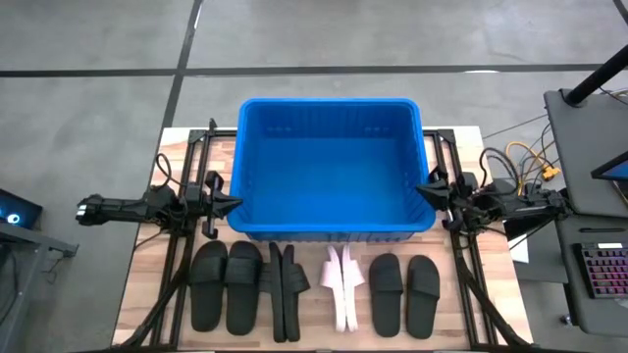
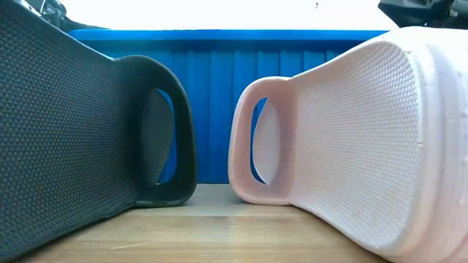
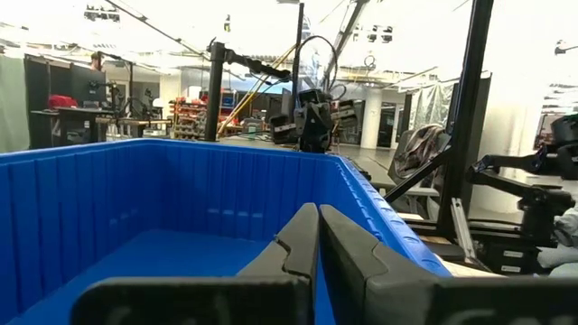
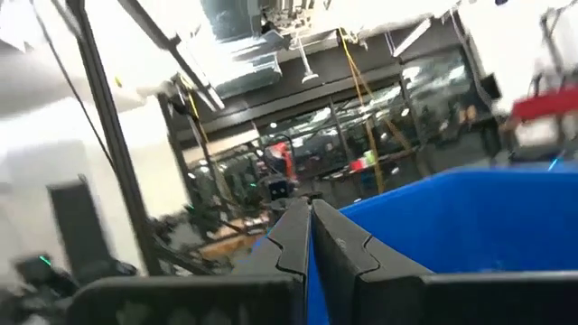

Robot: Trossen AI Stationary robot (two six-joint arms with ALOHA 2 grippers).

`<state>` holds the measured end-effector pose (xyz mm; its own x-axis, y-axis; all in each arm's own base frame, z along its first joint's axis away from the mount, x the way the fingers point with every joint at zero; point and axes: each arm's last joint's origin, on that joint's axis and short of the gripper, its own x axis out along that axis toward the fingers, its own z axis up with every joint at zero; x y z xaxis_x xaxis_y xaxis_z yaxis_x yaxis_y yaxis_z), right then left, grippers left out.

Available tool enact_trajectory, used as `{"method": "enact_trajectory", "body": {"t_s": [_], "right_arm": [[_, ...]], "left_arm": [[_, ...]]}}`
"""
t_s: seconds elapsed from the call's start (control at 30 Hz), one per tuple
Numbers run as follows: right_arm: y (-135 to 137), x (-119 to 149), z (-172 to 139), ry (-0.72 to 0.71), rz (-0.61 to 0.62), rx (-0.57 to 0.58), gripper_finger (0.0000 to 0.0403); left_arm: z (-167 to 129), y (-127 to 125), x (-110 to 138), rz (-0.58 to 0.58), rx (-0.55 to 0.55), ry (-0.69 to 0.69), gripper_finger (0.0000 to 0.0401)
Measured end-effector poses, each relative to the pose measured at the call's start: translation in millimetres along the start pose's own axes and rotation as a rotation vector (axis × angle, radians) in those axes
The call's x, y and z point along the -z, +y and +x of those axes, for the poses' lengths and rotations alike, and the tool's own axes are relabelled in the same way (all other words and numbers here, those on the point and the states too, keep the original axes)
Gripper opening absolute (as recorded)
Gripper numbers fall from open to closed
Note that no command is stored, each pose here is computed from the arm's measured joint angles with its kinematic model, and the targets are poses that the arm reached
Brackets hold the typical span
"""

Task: Pick and place slides into bin
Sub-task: Put the black slide into the blue bin

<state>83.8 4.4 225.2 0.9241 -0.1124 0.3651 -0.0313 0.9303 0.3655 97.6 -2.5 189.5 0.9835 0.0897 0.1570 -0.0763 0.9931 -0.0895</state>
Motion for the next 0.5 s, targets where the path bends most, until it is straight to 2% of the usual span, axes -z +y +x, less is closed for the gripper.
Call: {"method": "enact_trajectory", "body": {"t_s": [0.1,0.27,0.5], "right_arm": [[-1,-4,0,-0.061,0.122,0.047,0.0008],[-1,-15,-1,-0.200,0.186,0.123,0.0008],[2,-28,-4,-0.326,0.228,0.069,0.0008]], "left_arm": [[0,2,-1,-0.002,-0.062,-0.014,0.0000],[0,2,-2,-0.008,-0.078,-0.027,0.0000],[0,3,-5,-0.029,-0.104,-0.063,0.0000]]}}
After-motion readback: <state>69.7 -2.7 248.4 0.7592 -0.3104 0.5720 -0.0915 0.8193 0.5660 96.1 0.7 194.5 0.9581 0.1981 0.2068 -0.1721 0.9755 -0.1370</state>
